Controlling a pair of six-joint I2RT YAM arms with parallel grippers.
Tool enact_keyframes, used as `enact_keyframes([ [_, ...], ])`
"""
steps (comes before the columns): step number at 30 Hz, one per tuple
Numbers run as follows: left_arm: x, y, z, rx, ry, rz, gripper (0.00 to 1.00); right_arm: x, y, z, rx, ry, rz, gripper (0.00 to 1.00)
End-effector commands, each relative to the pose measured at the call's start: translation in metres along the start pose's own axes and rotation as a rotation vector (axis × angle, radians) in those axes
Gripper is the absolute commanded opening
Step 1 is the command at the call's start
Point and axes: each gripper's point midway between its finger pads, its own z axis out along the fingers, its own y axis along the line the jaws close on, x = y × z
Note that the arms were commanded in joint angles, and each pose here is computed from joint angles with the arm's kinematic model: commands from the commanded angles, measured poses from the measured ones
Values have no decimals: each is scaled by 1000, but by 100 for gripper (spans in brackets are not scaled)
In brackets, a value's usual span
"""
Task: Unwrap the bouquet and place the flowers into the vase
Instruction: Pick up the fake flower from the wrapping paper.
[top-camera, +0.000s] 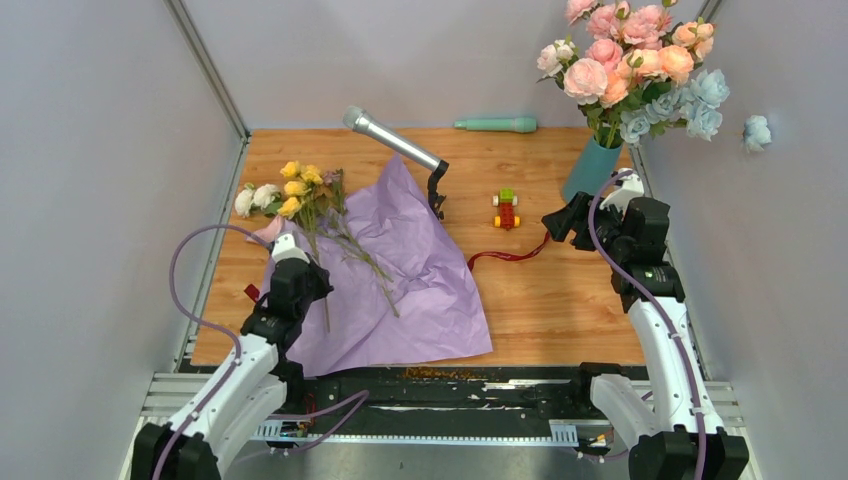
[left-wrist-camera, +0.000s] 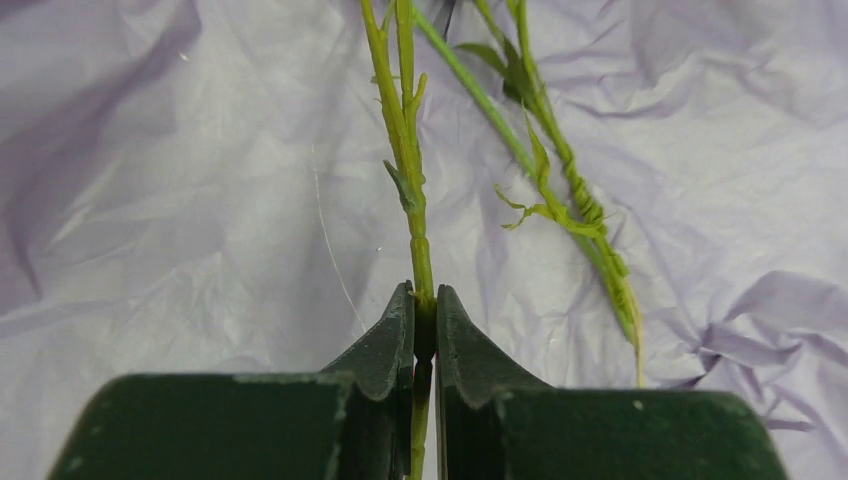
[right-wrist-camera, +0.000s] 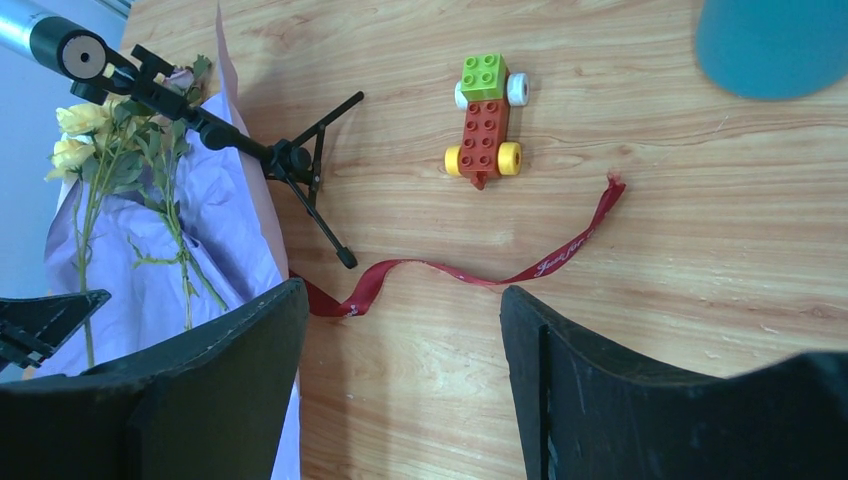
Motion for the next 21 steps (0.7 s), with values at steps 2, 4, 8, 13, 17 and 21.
enact_keyframes([
  [2, -37, -6, -20, 37, -149, -22, 0, -5, 9, 0, -51, -18, 8, 72],
  [4, -48, -12, -30, 72, -185, -21, 0, -5, 12, 0, -62, -17, 11, 72],
  [8, -68, -20, -50, 118, -254, -28, 0, -6, 17, -2, -85, -19, 14, 72],
  [13, -96, -35, -78, 197, -347, -72, 0, -7, 20, -4, -97, -22, 18, 72],
  [17, -116, -53, -97, 293, -406, -91, 0, -8, 25, -6, -121, -23, 15, 72],
  [21, -131, -87, -119, 466, -435, -53, 0, -10, 46, -11, -235, -19, -5, 74],
])
